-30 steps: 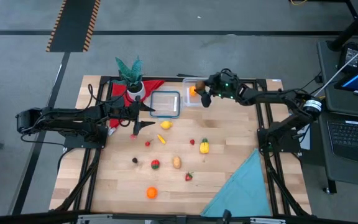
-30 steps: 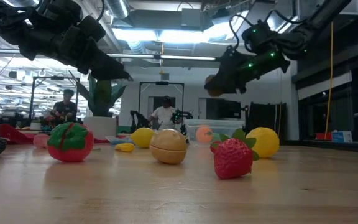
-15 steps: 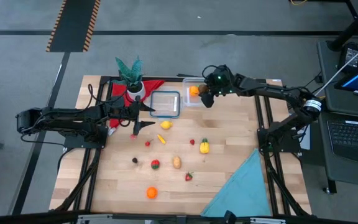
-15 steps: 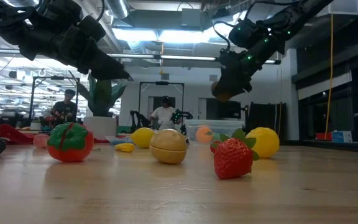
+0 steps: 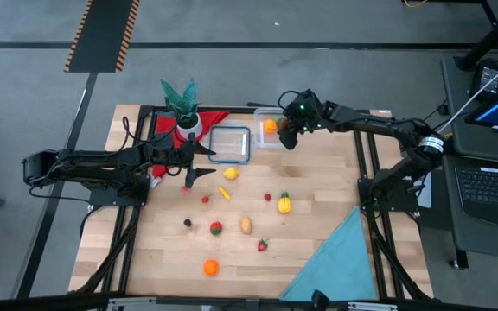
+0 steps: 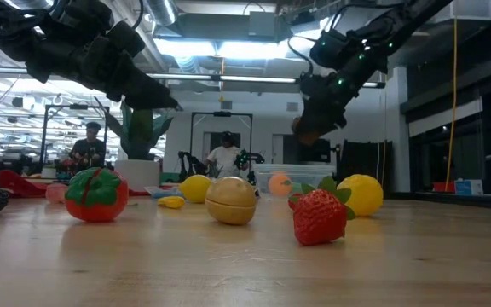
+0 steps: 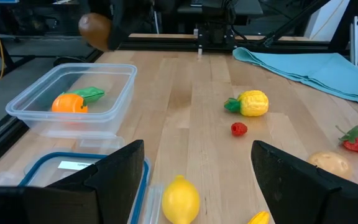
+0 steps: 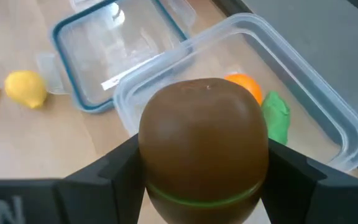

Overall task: Pick and placing Produce into tupperware
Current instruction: Put the kiwi into the transparent bin, then put the lemon into the transparent bin

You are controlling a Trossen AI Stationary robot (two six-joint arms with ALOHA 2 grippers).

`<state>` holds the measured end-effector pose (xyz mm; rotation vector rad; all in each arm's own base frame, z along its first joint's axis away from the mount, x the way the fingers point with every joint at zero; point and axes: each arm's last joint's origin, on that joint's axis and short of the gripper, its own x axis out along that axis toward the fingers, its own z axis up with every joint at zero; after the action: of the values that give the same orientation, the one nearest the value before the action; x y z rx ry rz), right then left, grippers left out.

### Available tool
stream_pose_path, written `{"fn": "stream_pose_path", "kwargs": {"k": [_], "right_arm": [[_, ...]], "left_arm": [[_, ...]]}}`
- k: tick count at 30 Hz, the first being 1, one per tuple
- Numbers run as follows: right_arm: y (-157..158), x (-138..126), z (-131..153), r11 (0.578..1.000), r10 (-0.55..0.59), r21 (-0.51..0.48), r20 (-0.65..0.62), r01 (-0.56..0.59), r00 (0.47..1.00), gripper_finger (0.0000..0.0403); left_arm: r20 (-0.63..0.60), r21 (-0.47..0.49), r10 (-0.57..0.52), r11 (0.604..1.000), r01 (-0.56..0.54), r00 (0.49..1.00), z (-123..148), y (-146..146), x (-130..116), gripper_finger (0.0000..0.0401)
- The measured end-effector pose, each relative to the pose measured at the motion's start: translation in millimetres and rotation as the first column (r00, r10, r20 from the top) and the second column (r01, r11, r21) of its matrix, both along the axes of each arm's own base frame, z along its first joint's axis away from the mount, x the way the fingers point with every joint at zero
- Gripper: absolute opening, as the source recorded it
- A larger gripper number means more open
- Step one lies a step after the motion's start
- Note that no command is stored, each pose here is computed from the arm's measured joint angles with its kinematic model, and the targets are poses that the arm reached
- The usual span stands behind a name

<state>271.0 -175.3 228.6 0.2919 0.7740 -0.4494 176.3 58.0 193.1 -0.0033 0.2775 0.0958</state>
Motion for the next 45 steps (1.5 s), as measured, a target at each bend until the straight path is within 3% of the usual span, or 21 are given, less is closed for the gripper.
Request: {"fn": "stream_pose_path", "kwargs": {"k": [12, 19, 23, 28, 31, 40, 45], "right_arm": [[-18.3, 12.6, -44.5, 0.999, -0.016, 0.033, -0.084, 0.018, 0.996, 0.0246], [-19.9, 16.0, -55.7, 0.999, 0.005, 0.035, -0.108, -0.001, 0.994, 0.0246], [-20.1, 16.4, -59.0, 0.998, -0.011, 0.053, -0.112, 0.017, 0.994, 0.0246], [-20.8, 17.0, -58.4, 0.999, -0.017, 0.044, -0.104, 0.021, 0.994, 0.0293], [-21.6, 18.0, -57.5, 0.999, -0.017, 0.034, -0.091, 0.02, 0.996, 0.0302], [-24.4, 21.6, -53.8, 1.0, -0.002, -0.018, -0.05, 0.001, 0.999, 0.0277], [-23.9, 20.9, -52.9, 1.0, -0.002, 0.0, -0.073, 0.002, 0.997, 0.026]], "left_arm": [[0.0, -0.001, -0.004, 1.0, 0.004, 1.0, 0.0, -0.2, 0.0, 0.0289], [0.0, -0.001, -0.003, 1.0, 0.003, 1.0, 0.0, -0.1, 0.0, 0.0289], [0.0, -0.002, -0.003, 1.0, 0.003, 1.0, 0.0, 0.0, 0.0, 0.0289], [0.0, -0.002, -0.003, 1.0, 0.003, 1.0, 0.0, 0.0, 0.0, 0.0289], [0.0, -0.002, -0.003, 1.0, 0.003, 1.0, 0.0, -0.1, -0.1, 0.0289], [-0.007, -0.005, -0.003, 1.0, 0.003, 1.0, -0.7, -0.1, -0.2, 0.0289], [-0.007, -0.004, -0.003, 1.0, 0.003, 1.0, -0.7, -0.1, -0.2, 0.0289]]}}
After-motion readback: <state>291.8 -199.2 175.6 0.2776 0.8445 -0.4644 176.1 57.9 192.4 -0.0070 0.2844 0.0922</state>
